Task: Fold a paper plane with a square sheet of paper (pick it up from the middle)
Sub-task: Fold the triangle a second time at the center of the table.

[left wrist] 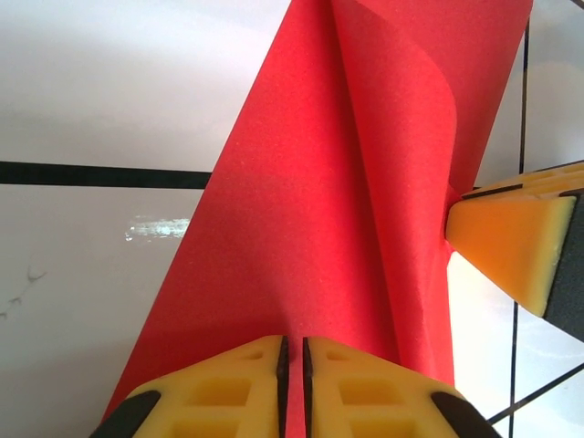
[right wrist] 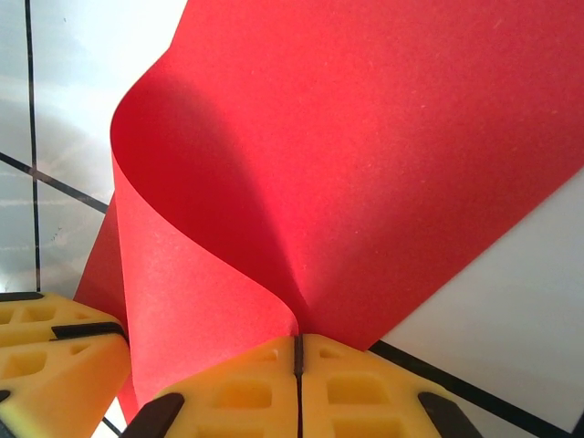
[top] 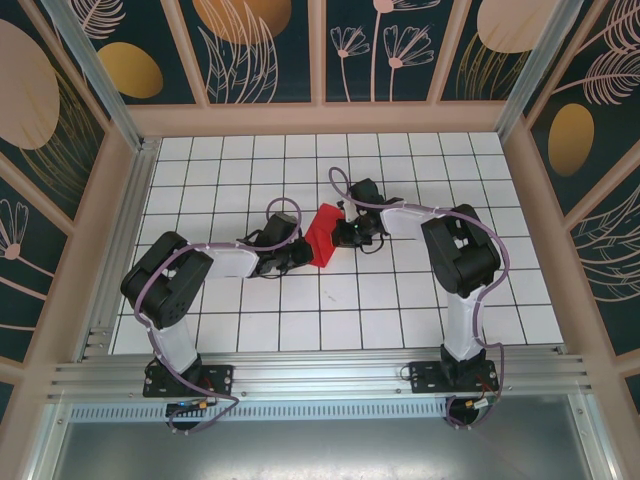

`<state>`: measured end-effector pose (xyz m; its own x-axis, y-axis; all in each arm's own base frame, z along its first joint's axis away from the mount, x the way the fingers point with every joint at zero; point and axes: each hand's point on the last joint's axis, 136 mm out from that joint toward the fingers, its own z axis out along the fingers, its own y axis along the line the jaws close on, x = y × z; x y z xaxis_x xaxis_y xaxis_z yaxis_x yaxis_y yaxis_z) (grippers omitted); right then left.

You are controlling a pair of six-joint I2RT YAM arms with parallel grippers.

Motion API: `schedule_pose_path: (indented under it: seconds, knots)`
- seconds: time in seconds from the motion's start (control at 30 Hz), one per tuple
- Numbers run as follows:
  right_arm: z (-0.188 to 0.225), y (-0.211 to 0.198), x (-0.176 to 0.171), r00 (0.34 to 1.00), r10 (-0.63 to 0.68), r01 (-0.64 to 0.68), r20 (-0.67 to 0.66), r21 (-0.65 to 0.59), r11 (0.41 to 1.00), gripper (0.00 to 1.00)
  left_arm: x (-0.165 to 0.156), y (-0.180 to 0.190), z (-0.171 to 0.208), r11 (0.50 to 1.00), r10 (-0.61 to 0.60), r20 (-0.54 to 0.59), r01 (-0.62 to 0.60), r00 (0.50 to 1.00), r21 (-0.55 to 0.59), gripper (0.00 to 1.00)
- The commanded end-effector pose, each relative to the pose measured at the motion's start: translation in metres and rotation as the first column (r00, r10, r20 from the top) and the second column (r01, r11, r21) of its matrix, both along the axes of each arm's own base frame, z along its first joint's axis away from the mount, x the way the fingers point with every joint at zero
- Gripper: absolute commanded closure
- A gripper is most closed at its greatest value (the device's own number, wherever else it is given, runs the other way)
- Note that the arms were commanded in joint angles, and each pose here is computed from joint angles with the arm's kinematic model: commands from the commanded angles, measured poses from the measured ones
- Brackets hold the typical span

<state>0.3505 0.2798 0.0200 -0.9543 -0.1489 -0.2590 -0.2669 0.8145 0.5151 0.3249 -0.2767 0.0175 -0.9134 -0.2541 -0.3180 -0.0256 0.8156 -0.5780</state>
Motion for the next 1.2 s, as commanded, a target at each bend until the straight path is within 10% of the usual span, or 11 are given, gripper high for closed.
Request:
schedule_pose_path:
  seconds: [0.0,0.43,1.17]
  knots:
    - [-0.009,0.0,0.001,1.0,0.02,-0.02,-0.004,-0.038,0.999,0.91,0.007,-0.012,0.03,0.998,-0.034,0.051,0.037,0.998,-0.053,0.8]
    - [-0.018,-0.001,-0.003,0.999,0.025,-0.026,-0.025,-0.045,0.999,0.91,0.008,-0.049,0.058,0.953,-0.108,0.076,0.125,0.991,-0.276,0.82]
    - [-0.021,0.002,-0.007,0.998,0.043,-0.045,-0.037,-0.057,0.997,0.91,-0.01,-0.049,0.016,0.966,-0.149,-0.042,0.136,0.988,-0.222,0.87]
